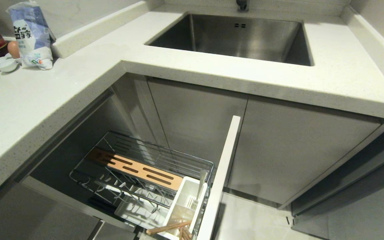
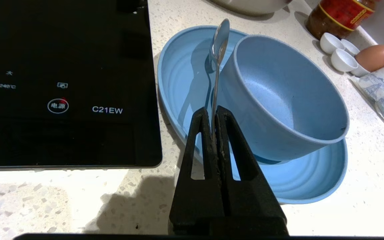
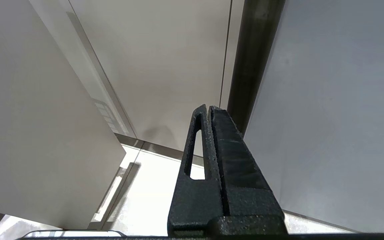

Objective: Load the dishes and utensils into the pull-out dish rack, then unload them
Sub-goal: Take the chopsticks out of the cupboard

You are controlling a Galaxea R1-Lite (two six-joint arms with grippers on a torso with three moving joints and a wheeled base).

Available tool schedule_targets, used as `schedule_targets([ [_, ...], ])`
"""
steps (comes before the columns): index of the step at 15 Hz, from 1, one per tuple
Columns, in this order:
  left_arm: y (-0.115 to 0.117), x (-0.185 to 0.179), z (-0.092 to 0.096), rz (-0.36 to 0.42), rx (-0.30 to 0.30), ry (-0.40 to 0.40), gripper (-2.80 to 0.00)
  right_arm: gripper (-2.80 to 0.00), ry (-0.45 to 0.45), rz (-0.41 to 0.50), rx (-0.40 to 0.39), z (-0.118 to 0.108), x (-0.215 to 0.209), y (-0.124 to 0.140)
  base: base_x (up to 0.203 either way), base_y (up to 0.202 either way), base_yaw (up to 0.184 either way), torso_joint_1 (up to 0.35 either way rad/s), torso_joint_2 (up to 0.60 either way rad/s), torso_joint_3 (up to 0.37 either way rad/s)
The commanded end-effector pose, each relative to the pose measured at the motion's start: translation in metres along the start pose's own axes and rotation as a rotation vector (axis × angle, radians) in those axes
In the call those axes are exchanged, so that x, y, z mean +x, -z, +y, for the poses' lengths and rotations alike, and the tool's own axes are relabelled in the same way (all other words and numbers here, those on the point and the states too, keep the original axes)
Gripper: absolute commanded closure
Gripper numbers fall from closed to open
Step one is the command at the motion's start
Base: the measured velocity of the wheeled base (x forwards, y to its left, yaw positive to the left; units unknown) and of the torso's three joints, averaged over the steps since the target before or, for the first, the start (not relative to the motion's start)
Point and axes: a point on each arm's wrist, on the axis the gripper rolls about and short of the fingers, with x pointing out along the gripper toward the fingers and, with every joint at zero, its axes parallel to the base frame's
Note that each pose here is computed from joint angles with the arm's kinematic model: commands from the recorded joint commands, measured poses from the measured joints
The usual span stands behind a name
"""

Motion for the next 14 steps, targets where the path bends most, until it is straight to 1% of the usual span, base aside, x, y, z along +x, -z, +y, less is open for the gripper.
schedule_targets([
  [1,0.0048,0.0007,0.0032,0.017,-0.002,0.001,0.0,0.0,0.0,0.025,0.001,-0.0002,0.0015,0.0073,0.0,0.0,0.0,0.0,0.0,0.0],
  [9,0.0039,-0.0056,0.0036,-0.002,0.0,0.015,0.0,0.0,0.0,0.025,0.001,-0.0002,0.0015,0.0073,0.0,0.0,0.0,0.0,0.0,0.0],
  [12,0.0066,-0.0066,0.0056,0.01,0.004,0.008,0.0,0.0,0.0,0.025,0.0,-0.0002,0.0015,0.0073,0.0,0.0,0.0,0.0,0.0,0.0],
  [13,0.0073,-0.007,0.0061,0.005,0.006,0.011,-2.8,0.0,0.0,0.025,0.0,-0.0002,0.0015,0.0073,0.0,0.0,0.0,0.0,0.0,0.0],
  [14,0.0071,-0.0074,0.006,0.003,0.004,0.013,-2.8,0.0,0.0,0.025,0.001,-0.0002,0.0015,0.0073,0.0,0.0,0.0,0.0,0.0,0.0],
])
